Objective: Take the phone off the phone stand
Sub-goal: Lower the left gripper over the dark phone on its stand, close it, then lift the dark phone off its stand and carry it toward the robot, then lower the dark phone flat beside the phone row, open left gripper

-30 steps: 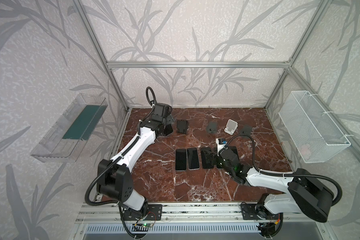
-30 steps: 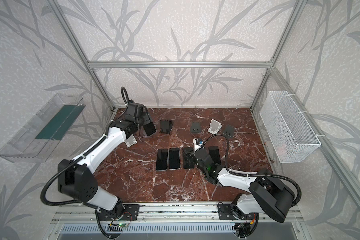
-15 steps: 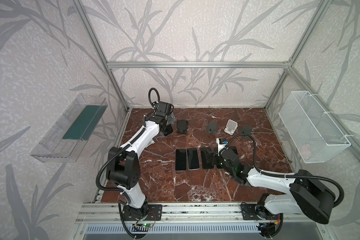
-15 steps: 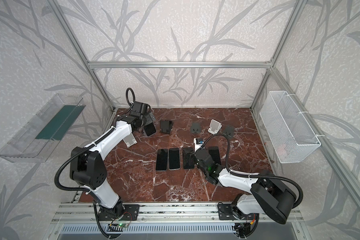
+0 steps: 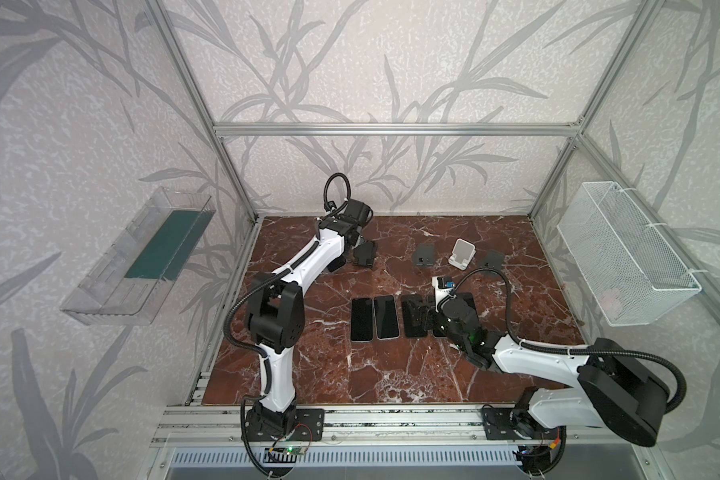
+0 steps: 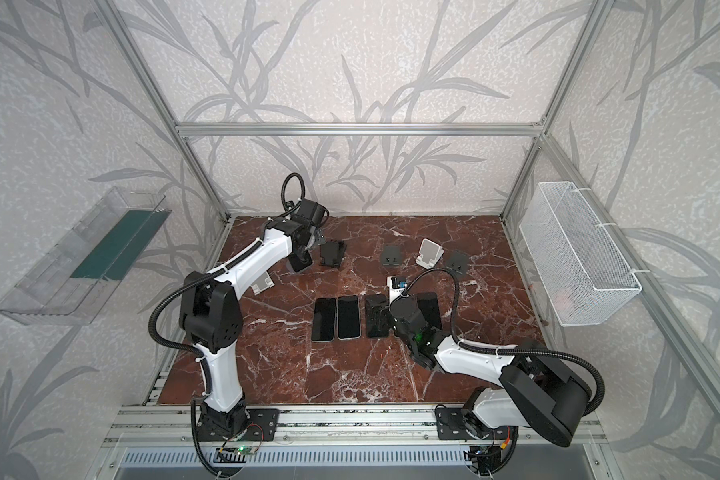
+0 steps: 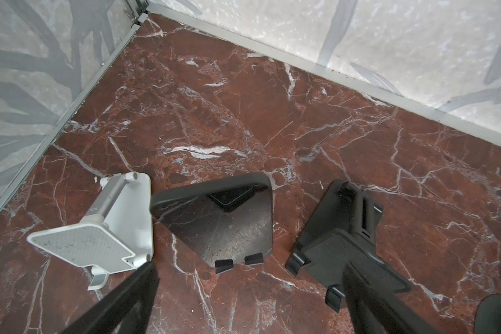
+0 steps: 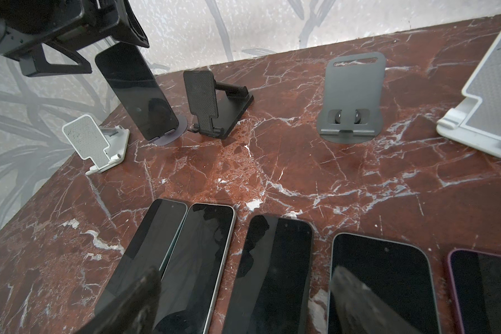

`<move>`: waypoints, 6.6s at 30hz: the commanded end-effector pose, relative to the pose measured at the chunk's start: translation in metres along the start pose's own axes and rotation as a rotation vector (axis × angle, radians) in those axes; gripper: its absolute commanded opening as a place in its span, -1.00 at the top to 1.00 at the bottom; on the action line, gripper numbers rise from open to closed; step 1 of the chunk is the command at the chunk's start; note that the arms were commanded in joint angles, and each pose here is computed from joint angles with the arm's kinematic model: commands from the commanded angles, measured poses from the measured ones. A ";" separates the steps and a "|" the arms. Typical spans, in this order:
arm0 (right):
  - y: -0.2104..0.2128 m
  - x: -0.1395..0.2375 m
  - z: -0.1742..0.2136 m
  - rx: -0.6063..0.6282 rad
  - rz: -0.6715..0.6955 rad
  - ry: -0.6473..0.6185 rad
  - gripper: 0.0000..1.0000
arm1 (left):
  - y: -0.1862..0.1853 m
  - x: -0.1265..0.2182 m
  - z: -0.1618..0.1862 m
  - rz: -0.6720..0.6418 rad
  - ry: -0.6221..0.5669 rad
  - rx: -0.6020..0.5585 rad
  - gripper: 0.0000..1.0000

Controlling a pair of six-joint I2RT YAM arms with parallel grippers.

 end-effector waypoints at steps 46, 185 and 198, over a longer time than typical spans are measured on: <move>0.000 -0.003 0.002 -0.014 -0.002 0.005 -0.84 | 0.024 -0.055 0.018 -0.137 -0.109 0.074 -0.81; 0.005 -0.006 0.006 -0.027 -0.041 0.024 -0.85 | 0.127 -0.001 0.187 0.040 0.815 -0.448 -0.47; 0.008 -0.012 0.011 -0.028 -0.056 0.048 -0.84 | 0.126 0.004 0.179 0.030 0.788 -0.442 -0.61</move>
Point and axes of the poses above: each gripper's point midway between its finger pads, its own x axis back along the fingers, its own y axis along the line the jaws close on, z = x × y, the point moved 4 cm from there along x, back along the fingers, and after that the axes turned 13 degrees about x, right-handed, at the moved point
